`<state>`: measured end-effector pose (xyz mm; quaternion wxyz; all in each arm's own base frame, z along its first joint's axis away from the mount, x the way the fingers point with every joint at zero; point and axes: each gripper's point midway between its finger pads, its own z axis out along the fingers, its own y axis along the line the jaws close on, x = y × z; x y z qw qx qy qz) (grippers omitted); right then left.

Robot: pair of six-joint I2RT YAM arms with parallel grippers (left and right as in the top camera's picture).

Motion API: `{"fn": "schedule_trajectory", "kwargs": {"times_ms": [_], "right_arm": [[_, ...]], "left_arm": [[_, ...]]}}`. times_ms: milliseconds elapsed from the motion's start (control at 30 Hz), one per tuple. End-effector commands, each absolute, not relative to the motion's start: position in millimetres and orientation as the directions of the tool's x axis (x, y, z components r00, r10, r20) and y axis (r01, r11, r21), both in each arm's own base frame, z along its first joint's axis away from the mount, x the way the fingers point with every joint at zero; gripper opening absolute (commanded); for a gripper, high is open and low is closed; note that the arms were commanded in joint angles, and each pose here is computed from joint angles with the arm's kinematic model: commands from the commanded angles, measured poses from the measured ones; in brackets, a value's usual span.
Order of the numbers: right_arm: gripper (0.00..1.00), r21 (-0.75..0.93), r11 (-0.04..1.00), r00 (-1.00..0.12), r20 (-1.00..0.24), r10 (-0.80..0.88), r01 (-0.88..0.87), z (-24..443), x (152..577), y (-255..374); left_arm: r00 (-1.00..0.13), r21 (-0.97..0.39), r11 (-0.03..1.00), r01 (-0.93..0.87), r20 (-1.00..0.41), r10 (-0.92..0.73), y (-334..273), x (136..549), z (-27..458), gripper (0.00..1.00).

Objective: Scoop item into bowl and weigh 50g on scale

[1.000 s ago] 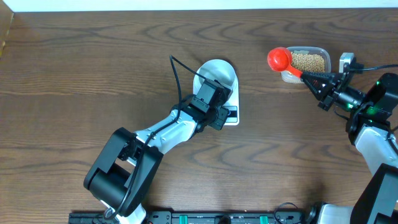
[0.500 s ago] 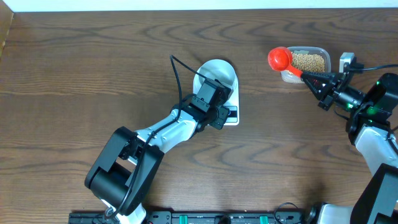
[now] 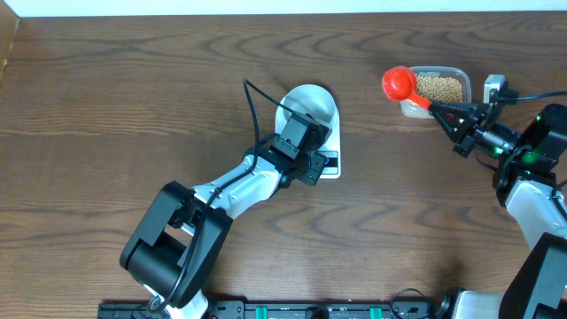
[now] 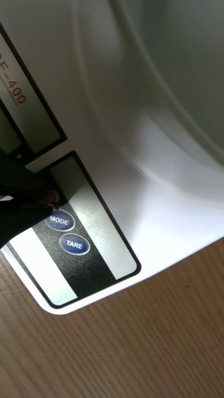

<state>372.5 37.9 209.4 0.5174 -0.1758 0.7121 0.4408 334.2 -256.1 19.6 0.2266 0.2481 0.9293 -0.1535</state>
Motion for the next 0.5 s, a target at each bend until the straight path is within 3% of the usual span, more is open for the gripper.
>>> {"fn": "schedule_trajectory", "kwargs": {"times_ms": [0, 467], "right_arm": [[0.01, 0.444, 0.548, -0.404, -0.892, 0.2, -0.708, 204.4, 371.7, 39.7], [0.01, 0.47, 0.595, -0.421, -0.877, 0.232, -0.652, 201.0, 380.6, 32.4]], "left_arm": [[-0.745, -0.173, 0.815, 0.553, -0.539, 0.392, -260.2, 337.7, 40.8, 0.07], [-0.74, -0.172, 0.814, 0.555, -0.549, 0.388, -257.8, 334.4, 54.9, 0.07]]}}
